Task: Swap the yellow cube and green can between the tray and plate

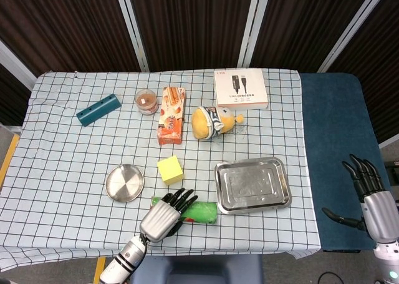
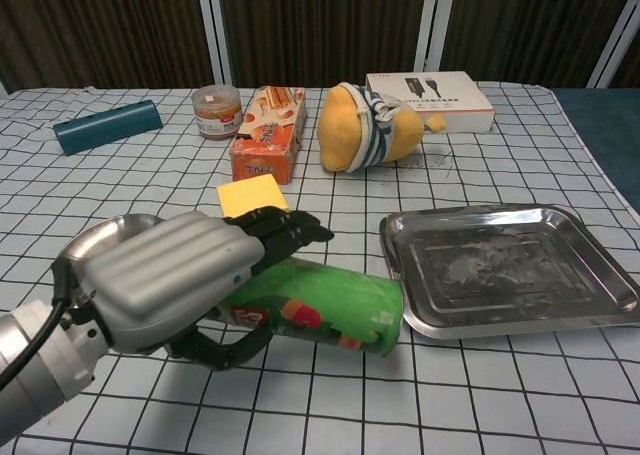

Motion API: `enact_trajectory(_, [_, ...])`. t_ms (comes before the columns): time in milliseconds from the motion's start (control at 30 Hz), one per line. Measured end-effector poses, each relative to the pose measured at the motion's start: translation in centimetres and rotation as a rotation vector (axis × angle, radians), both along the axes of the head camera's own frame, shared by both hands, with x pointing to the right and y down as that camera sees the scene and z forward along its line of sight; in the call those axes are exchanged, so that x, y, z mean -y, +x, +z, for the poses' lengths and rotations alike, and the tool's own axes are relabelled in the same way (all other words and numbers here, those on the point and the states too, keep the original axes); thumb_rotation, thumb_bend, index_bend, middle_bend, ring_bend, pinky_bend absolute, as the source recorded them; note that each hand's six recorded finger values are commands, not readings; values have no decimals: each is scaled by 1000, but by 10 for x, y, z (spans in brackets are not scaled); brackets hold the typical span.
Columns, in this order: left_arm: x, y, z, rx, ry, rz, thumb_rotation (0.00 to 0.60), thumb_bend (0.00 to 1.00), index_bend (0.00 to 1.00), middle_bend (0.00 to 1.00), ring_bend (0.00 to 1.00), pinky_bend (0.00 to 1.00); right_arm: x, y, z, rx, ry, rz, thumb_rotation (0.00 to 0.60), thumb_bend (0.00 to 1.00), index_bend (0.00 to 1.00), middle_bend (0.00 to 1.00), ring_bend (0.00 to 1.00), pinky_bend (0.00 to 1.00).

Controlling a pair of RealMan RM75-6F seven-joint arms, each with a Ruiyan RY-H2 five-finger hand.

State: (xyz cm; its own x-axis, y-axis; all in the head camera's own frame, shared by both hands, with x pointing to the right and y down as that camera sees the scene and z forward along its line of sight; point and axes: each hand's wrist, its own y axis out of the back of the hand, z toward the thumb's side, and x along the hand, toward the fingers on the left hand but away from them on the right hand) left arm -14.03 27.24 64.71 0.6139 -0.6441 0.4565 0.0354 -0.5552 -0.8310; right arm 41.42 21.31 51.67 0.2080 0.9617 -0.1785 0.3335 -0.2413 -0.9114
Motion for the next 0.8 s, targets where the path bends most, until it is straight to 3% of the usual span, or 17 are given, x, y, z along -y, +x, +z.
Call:
enact_trajectory(300, [6, -11, -14, 21, -33, 5, 600, 390, 0, 0, 0, 172, -1, -1, 0, -2, 0, -1, 600, 21, 0, 0, 0, 0])
enact_trajectory(600, [55, -13, -28, -11, 51, -62, 600, 381, 0, 0, 0, 171, -1, -4, 4, -9, -17, -14, 600, 21, 0, 0, 0, 0])
enact_trajectory(800, [79, -7, -10, 72, 31, -59, 600, 380, 0, 0, 0, 166, -5, -7, 5, -5, -35, -41, 600, 21, 0, 0, 0, 0])
